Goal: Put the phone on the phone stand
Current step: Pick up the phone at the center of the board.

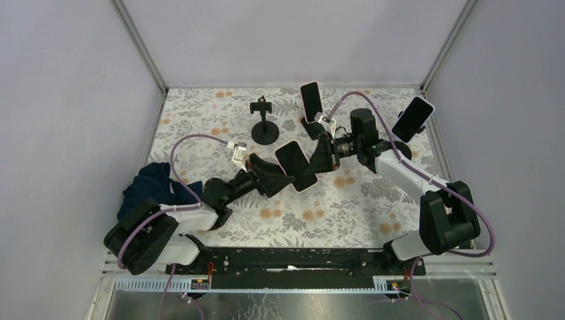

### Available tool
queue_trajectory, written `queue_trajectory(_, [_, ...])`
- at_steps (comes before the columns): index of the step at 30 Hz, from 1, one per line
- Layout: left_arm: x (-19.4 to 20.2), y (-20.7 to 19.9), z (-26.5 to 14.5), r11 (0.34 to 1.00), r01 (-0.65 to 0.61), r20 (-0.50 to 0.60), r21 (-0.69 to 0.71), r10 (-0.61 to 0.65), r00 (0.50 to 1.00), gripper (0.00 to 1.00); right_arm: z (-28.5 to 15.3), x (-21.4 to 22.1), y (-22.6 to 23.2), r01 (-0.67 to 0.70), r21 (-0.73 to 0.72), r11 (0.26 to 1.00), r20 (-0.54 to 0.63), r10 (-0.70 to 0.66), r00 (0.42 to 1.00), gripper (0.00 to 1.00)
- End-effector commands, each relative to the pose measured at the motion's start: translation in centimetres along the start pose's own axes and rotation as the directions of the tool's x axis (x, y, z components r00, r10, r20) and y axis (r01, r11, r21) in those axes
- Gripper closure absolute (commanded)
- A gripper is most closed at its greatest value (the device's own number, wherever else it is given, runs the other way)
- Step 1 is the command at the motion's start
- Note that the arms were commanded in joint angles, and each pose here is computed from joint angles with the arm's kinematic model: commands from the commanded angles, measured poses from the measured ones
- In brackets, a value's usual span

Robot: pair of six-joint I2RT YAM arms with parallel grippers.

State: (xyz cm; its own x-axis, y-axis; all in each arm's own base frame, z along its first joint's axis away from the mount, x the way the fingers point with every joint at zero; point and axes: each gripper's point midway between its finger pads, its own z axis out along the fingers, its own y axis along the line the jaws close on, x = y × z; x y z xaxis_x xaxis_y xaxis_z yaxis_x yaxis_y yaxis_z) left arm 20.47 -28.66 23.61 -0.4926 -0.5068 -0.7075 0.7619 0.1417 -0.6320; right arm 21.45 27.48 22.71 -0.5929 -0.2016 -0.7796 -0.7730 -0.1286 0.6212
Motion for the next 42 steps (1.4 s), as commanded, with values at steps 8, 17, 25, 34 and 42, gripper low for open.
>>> queue_trajectory(8, [-1.6, -1.8, 1.9, 0.994, 0.025, 0.036, 0.102, -0.029, 0.999, 0.81, -0.1, -0.9, 1.9, 0.090, -0.056, 0.994, 0.002, -0.090, 0.996, 0.95])
queue_trajectory(17, [1.7, -0.5, 1.5, 0.991, -0.103, -0.162, 0.087, 0.116, 0.980, 1.00, -0.3, -0.8, 2.1, 0.107, -0.044, 0.993, -0.010, -0.107, 0.994, 0.36])
queue_trajectory(25, [3.7, -0.4, 1.3, 0.983, -0.119, -0.290, 0.140, 0.155, 0.944, 1.00, -0.4, -0.5, 2.1, 0.099, -0.041, 0.994, -0.020, -0.100, 0.995, 0.39])
queue_trajectory(34, [3.2, 1.2, 1.7, 0.989, -0.133, -0.272, 0.059, 0.144, 0.952, 0.82, -0.4, -0.9, 2.3, 0.104, -0.035, 0.994, -0.019, -0.105, 0.994, 1.00])
queue_trajectory(42, [-2.8, 6.5, -3.9, 0.918, -0.333, -0.098, -0.213, 0.319, 0.943, 0.15, -1.4, -1.0, 1.5, 0.129, 0.018, 0.991, -0.015, -0.129, 0.992, 1.00])
